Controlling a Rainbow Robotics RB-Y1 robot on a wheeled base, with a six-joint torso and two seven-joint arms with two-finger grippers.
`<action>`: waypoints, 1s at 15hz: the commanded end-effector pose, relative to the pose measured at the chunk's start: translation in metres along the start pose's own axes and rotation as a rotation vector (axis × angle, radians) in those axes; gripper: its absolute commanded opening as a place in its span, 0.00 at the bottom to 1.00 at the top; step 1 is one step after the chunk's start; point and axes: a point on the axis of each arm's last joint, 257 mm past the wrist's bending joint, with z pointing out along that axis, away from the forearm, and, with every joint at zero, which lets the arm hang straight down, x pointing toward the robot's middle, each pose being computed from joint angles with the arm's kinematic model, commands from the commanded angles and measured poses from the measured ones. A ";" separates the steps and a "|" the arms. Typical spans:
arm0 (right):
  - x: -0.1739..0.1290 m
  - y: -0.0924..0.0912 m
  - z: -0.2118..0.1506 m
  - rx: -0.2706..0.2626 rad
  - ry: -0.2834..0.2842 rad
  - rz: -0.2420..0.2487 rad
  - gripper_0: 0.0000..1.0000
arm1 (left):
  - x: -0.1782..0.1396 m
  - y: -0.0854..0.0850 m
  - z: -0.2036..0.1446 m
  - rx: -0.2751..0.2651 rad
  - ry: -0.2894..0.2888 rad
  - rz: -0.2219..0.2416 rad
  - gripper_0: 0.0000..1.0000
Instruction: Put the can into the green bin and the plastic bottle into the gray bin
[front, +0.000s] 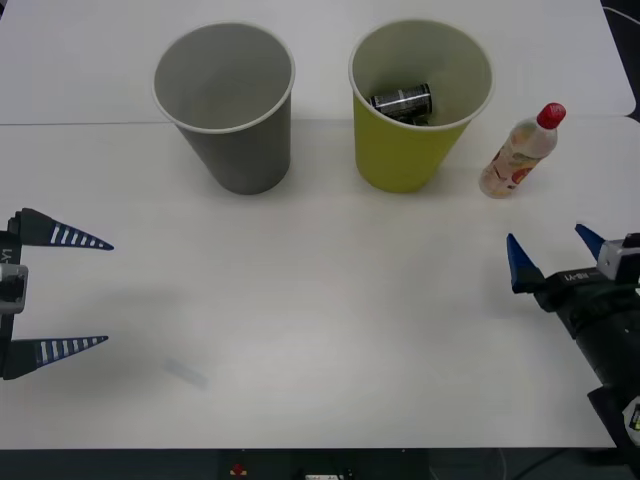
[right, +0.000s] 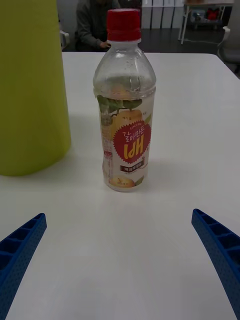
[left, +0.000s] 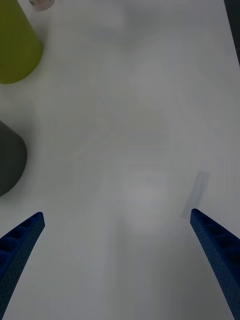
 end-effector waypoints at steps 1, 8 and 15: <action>0.000 0.002 0.016 0.006 -0.022 -0.010 1.00 | 0.000 0.000 0.000 0.000 0.000 0.000 1.00; 0.001 0.004 0.055 0.039 -0.064 -0.039 1.00 | 0.000 0.000 0.000 0.000 0.000 0.000 1.00; -0.002 0.002 0.092 0.085 -0.093 -0.058 1.00 | 0.000 0.000 0.000 0.000 0.000 0.000 1.00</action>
